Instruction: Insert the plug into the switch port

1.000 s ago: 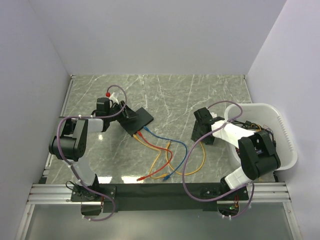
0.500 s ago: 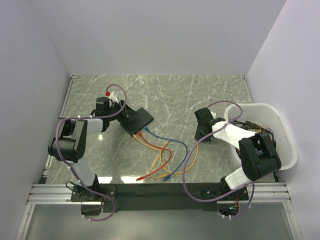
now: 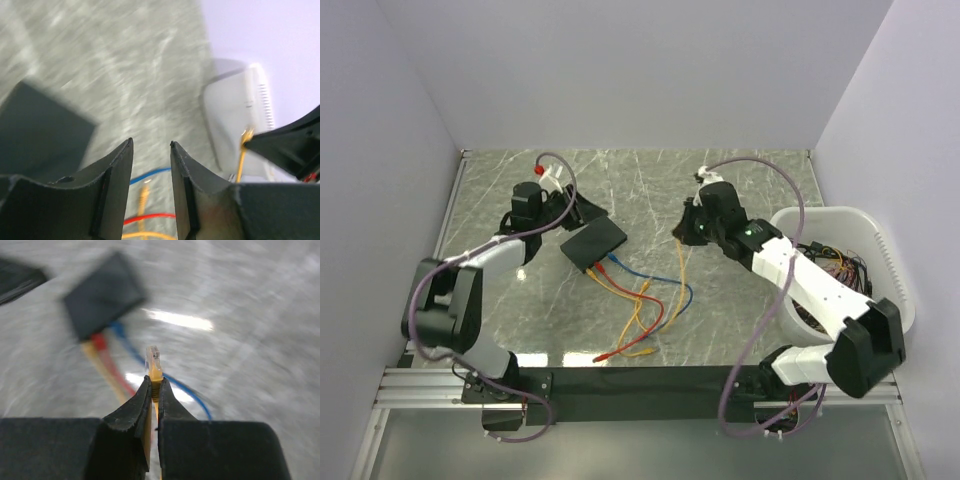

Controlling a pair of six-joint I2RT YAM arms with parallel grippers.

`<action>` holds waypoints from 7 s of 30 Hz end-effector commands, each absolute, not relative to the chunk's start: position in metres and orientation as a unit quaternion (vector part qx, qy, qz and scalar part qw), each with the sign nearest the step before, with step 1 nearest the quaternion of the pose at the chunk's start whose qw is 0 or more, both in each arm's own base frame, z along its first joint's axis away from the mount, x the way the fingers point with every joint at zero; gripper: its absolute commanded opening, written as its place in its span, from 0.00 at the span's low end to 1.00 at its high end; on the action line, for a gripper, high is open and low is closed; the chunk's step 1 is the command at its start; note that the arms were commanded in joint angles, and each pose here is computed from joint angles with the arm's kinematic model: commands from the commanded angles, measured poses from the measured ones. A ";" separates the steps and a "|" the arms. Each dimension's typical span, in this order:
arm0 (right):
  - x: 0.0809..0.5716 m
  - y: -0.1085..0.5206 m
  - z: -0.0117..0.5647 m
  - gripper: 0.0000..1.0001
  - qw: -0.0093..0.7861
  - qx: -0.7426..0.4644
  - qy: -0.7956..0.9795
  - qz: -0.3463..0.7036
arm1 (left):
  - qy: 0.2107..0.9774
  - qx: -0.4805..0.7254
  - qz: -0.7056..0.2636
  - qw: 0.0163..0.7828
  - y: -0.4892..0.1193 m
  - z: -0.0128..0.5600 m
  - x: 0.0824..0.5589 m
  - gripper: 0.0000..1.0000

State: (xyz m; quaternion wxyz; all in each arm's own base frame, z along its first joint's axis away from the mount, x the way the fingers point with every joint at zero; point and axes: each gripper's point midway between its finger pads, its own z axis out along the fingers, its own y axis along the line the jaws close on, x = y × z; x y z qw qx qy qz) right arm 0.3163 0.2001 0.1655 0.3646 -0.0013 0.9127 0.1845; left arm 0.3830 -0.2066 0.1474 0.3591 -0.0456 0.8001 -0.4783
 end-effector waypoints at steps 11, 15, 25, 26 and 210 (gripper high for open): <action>0.284 0.310 0.279 0.00 0.477 -0.232 0.767 0.361 | 0.731 -0.058 -0.503 0.457 -0.239 0.275 0.342 0.43; 0.285 0.320 0.277 0.00 0.474 -0.241 0.768 0.358 | 0.739 -0.047 -0.487 0.463 -0.245 0.280 0.342 0.44; 0.294 0.327 0.281 0.00 0.478 -0.235 0.768 0.355 | 0.732 -0.013 -0.502 0.460 -0.260 0.281 0.324 0.56; 0.295 0.327 0.282 0.00 0.478 -0.235 0.769 0.354 | 0.732 -0.013 -0.502 0.461 -0.260 0.282 0.324 0.56; 0.351 0.304 0.090 0.00 0.352 -0.173 0.911 0.131 | 0.811 -0.086 -0.356 0.457 -0.178 0.170 0.450 0.67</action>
